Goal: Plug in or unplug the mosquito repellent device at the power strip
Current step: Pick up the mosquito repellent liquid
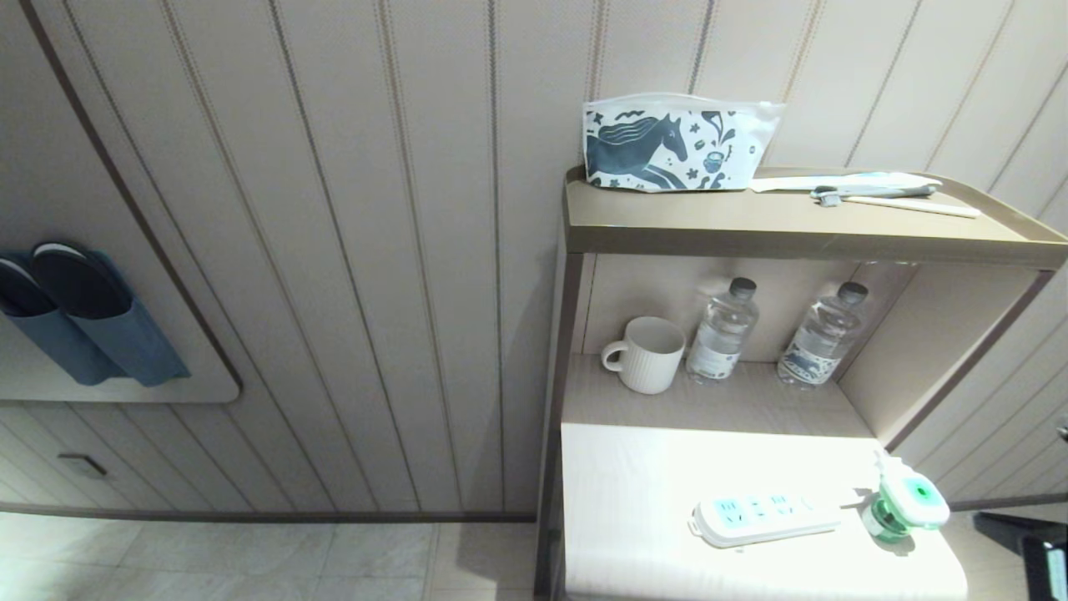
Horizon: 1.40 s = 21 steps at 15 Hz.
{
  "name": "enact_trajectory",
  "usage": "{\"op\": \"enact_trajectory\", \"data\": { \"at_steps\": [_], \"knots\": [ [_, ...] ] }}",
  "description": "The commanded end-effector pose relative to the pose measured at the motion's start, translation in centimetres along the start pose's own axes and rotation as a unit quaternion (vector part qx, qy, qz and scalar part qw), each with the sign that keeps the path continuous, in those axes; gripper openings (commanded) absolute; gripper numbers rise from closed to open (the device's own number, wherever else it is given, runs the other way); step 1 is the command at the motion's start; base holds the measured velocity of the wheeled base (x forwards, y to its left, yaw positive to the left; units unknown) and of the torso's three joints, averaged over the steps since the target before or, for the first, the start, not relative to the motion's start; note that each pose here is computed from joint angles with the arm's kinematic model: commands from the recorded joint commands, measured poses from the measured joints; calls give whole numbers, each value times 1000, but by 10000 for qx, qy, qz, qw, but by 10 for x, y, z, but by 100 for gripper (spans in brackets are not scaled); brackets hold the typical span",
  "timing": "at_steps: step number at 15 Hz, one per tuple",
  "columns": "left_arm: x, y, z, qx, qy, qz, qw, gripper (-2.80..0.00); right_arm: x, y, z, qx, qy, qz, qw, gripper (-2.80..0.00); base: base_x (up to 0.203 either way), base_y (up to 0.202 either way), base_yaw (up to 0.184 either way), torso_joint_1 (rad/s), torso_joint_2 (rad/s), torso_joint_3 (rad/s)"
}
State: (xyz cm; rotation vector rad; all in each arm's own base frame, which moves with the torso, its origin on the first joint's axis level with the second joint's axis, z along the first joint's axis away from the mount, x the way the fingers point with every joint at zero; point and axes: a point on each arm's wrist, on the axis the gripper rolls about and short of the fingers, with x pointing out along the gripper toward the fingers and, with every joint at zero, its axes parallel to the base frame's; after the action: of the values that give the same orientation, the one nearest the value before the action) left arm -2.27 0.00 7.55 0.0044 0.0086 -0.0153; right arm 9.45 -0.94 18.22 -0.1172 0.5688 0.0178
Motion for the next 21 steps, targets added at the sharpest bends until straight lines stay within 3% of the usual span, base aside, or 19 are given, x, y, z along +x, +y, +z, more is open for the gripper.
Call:
{"op": "enact_trajectory", "data": {
  "at_steps": [1, 7, 13, 16, 21],
  "knots": [
    [0, 0, 0, 1, -5, 0, 10000, -280, -49, 6, -14, -46, -985, -309, 9946, -280, 0, 0, 0, 0, 0, 0],
    [0, 0, 0, 1, -5, 0, 10000, -280, -95, 19, -58, 251, -2159, -663, 9738, -280, 0, 0, 0, 0, 0, 0],
    [0, 0, 0, 1, 0, 0, 10000, -280, -53, 25, -111, 719, -1349, -533, 9868, -280, 0, 0, 0, 0, 0, 0],
    [0, 0, 0, 1, -5, 0, 10000, -280, -42, 29, -124, 563, -1152, 296, 9913, -280, 0, 0, 0, 0, 0, 0],
    [0, 0, 0, 1, -5, 0, 10000, -280, -33, 28, -125, 424, -1695, 171, 9845, -280, 0, 0, 0, 0, 0, 0]
  ]
}}
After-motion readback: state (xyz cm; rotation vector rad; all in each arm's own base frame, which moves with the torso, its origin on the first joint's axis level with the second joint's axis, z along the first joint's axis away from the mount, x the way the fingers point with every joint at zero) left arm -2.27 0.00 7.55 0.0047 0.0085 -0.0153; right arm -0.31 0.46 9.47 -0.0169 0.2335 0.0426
